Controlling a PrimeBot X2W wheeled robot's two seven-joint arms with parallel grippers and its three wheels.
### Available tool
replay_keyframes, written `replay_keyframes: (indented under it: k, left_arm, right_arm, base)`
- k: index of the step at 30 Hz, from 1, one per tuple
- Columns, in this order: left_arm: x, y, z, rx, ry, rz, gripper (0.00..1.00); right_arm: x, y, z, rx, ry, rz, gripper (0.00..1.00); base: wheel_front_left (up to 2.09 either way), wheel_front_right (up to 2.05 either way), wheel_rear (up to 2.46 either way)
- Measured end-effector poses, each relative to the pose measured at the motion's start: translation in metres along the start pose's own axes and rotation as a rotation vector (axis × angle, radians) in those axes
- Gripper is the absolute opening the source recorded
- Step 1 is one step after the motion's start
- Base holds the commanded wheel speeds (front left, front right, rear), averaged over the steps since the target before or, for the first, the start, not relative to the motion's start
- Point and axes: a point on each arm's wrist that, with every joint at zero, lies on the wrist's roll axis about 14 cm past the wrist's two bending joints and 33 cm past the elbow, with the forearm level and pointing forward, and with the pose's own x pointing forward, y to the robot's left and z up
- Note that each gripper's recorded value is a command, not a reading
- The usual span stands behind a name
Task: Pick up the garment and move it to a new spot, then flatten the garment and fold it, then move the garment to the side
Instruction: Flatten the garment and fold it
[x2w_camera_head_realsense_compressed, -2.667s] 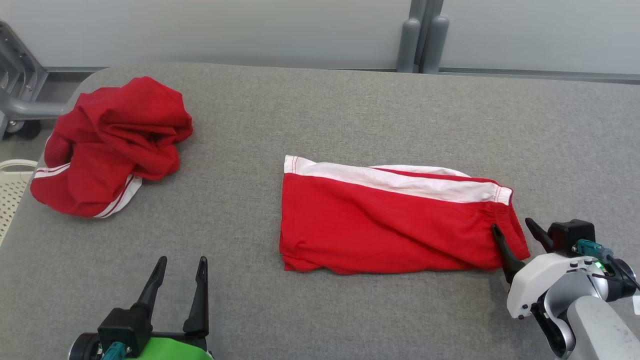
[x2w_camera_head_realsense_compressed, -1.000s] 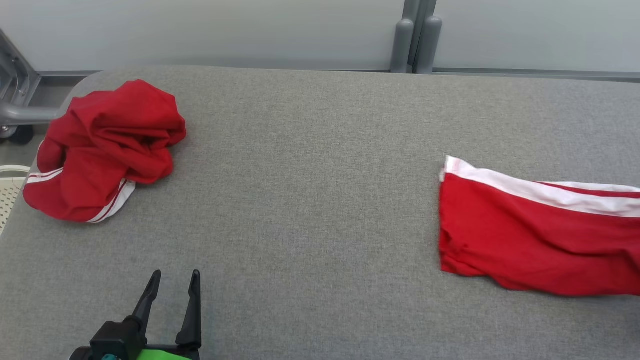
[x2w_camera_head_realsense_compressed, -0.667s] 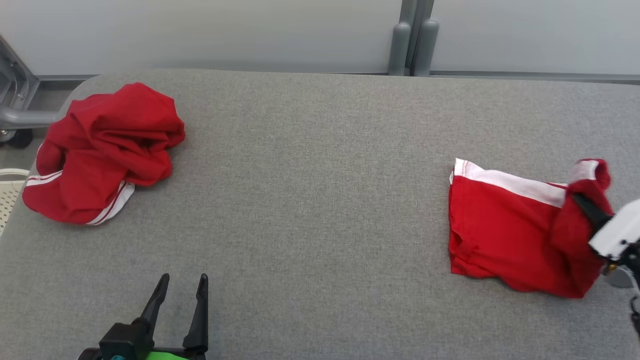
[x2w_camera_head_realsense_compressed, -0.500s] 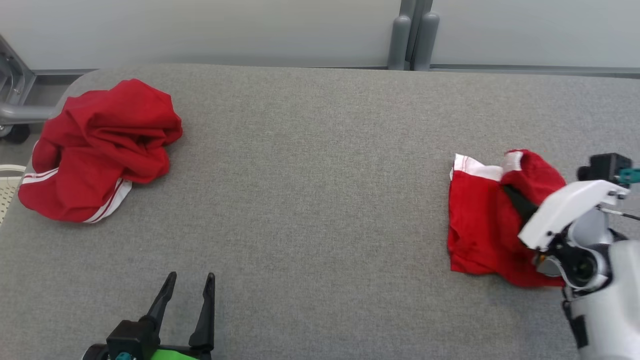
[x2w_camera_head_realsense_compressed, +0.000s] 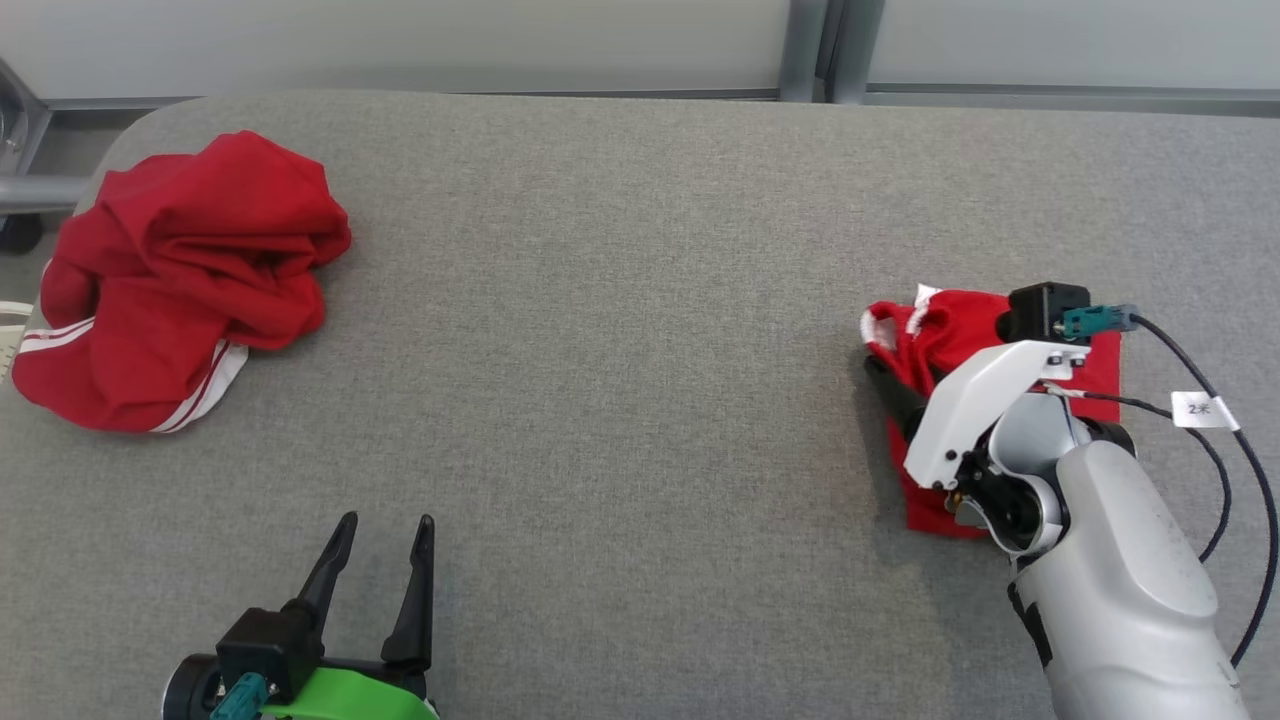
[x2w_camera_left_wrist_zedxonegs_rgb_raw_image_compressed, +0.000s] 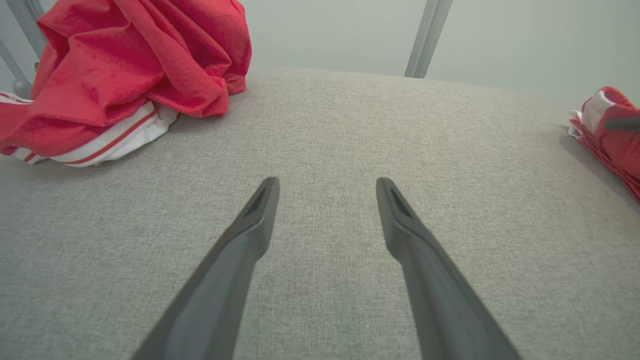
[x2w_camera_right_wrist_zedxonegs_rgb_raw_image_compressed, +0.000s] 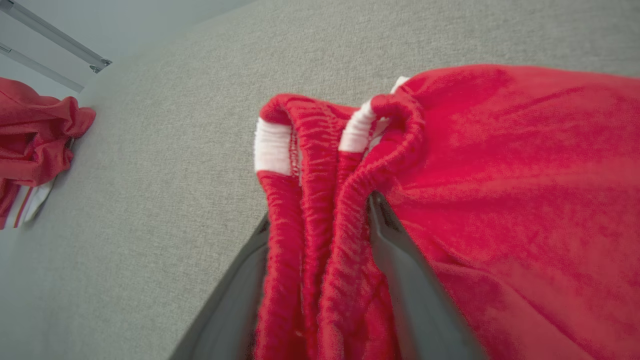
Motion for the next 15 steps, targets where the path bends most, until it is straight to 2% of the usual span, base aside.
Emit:
replay_keyframes:
  k: [4,11,15]
  left_arm:
    - [0.003,-0.001,-0.002,-0.005,0.006,-0.005,1.00]
    - [0.008,-0.005,0.002,0.001,-0.005,-0.023,1.00]
    - [0.008,-0.004,0.005,0.001,-0.014,-0.022,1.00]
  right_arm:
    - [0.001,0.014,-0.004,-0.035,0.002,0.037,1.00]
    - [-0.019,0.036,0.032,0.025,-0.161,0.135,1.00]
    - [-0.042,-0.009,0.034,0.010,-0.169,0.044,1.00]
  base:
    - [0.00,0.00,0.00]
    - [0.00,0.00,0.00]
    - [0.00,0.00,0.00]
